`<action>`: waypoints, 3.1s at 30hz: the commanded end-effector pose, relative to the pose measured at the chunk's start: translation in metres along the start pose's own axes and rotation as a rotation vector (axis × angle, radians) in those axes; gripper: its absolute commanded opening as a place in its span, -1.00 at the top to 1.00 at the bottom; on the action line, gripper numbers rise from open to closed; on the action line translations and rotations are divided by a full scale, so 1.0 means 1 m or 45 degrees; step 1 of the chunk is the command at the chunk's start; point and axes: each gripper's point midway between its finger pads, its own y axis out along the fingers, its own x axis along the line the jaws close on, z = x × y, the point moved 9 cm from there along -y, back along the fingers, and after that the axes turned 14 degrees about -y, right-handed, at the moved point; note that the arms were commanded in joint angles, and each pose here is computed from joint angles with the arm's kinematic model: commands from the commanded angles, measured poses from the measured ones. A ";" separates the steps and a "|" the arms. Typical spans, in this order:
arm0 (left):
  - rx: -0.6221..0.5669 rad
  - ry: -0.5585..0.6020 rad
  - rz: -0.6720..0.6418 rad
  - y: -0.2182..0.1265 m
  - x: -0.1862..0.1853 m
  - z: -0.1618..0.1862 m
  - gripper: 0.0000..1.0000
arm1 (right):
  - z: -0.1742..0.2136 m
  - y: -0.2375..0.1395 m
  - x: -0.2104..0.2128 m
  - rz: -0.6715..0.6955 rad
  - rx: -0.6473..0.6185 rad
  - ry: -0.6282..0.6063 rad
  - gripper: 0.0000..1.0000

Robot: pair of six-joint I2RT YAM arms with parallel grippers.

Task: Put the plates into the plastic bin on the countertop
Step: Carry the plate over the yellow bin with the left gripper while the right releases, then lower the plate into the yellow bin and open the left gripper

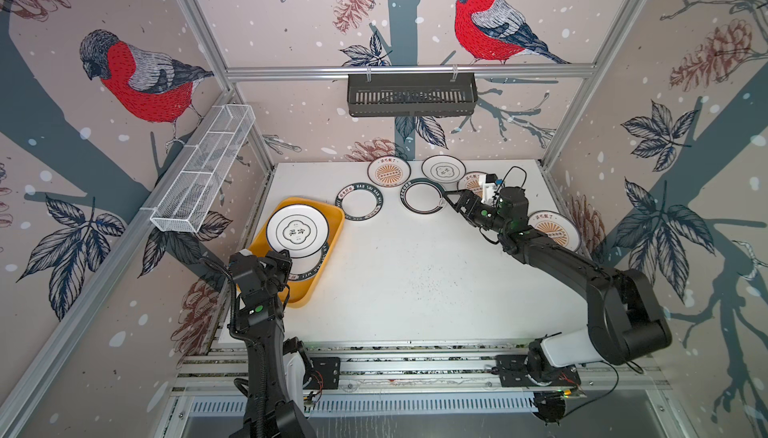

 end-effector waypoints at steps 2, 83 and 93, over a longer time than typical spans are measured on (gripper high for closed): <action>0.005 0.003 -0.005 0.000 0.004 -0.006 1.00 | -0.004 -0.001 0.003 -0.030 -0.018 -0.014 -0.99; 0.083 0.150 -0.299 0.020 0.035 -0.014 -0.79 | 0.003 0.012 -0.001 0.044 -0.004 0.016 -0.99; 0.135 0.362 -0.060 -0.004 -0.024 -0.009 -0.87 | 0.002 0.025 -0.009 0.067 -0.003 0.087 -0.99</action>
